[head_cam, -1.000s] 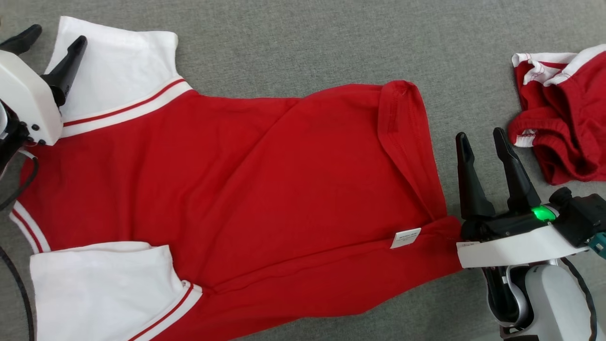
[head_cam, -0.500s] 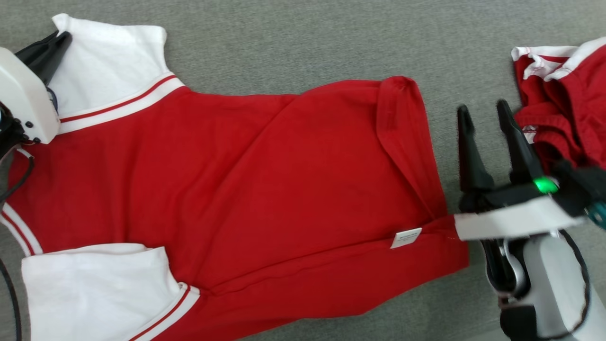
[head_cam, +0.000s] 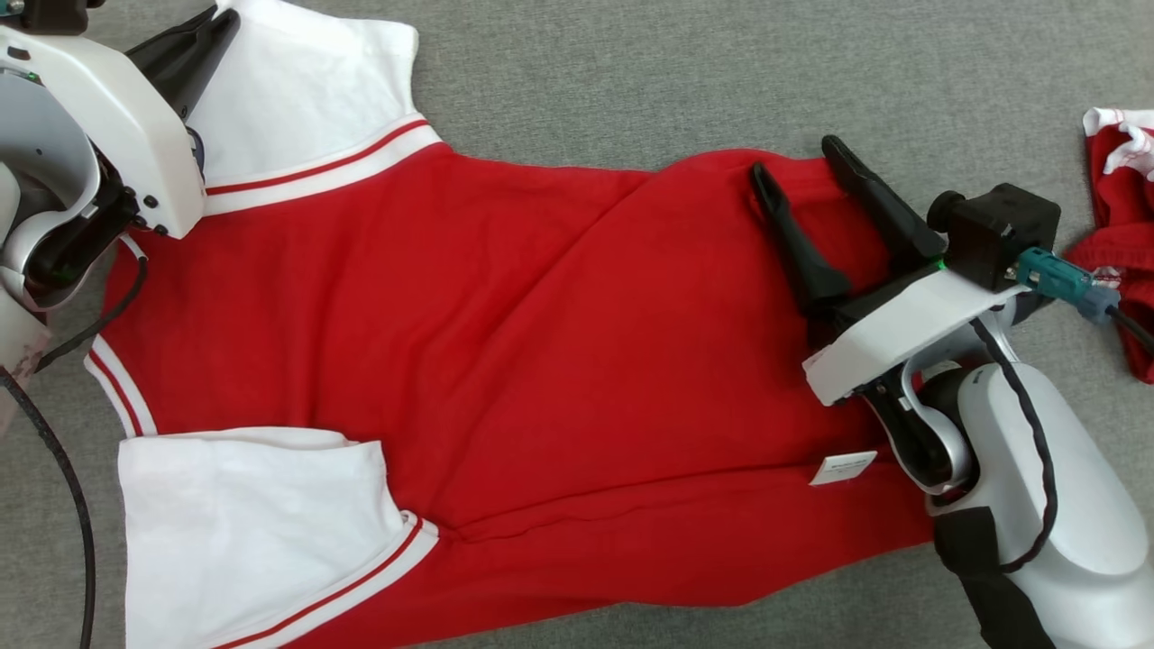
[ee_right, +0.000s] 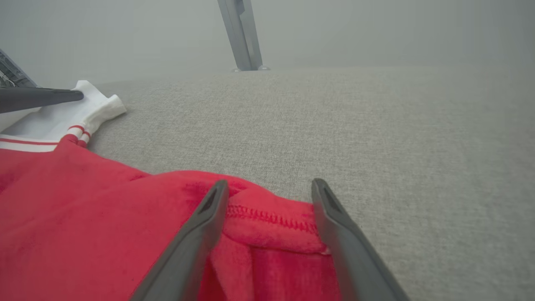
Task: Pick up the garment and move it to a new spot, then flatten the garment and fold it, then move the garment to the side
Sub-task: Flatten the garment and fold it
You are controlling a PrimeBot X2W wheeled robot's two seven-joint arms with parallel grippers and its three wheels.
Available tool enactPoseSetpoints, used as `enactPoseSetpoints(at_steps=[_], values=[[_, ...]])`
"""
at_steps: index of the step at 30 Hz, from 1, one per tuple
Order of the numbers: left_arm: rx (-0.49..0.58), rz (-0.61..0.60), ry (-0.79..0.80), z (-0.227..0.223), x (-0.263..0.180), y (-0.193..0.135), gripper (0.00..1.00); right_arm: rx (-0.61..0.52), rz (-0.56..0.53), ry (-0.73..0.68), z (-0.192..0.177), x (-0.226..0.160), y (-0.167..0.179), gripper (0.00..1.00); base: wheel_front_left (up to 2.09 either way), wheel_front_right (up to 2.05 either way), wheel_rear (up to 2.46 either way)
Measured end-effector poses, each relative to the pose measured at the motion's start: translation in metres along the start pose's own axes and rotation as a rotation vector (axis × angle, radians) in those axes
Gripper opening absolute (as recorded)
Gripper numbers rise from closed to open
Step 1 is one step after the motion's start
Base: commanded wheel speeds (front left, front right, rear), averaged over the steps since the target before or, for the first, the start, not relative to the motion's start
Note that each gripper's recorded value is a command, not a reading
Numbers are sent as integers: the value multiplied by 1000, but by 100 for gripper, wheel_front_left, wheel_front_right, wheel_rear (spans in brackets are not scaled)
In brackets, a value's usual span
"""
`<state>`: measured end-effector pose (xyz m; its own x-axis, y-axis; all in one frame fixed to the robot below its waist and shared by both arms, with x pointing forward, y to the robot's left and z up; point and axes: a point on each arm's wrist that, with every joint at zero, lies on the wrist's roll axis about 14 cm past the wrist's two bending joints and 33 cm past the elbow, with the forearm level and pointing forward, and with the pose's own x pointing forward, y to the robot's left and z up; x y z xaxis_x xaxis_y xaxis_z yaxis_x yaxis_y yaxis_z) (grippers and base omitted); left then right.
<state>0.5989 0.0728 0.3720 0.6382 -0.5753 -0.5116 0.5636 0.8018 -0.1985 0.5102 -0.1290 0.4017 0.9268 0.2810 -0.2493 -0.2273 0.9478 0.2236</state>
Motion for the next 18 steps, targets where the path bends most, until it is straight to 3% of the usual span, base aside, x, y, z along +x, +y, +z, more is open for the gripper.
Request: enactPoseSetpoints(at_steps=[5, 7, 8, 18], values=[[9, 1, -14, 1, -2, 0, 0, -16, -40, 107, -17, -10, -16, 100, 0, 0, 0], [8, 0, -26, 5, -2, -1, 0, -16, -53, 127, -18, -12, -20, 16, 0, 0, 0], [11, 1, -37, 9, -3, 0, 0, -17, -58, 122, -17, -14, -22, 0, 0, 0, 0], [58, -14, -258, 64, -41, -11, 0, -72, -60, -13, 28, -20, -34, 0, 0, 0, 0]])
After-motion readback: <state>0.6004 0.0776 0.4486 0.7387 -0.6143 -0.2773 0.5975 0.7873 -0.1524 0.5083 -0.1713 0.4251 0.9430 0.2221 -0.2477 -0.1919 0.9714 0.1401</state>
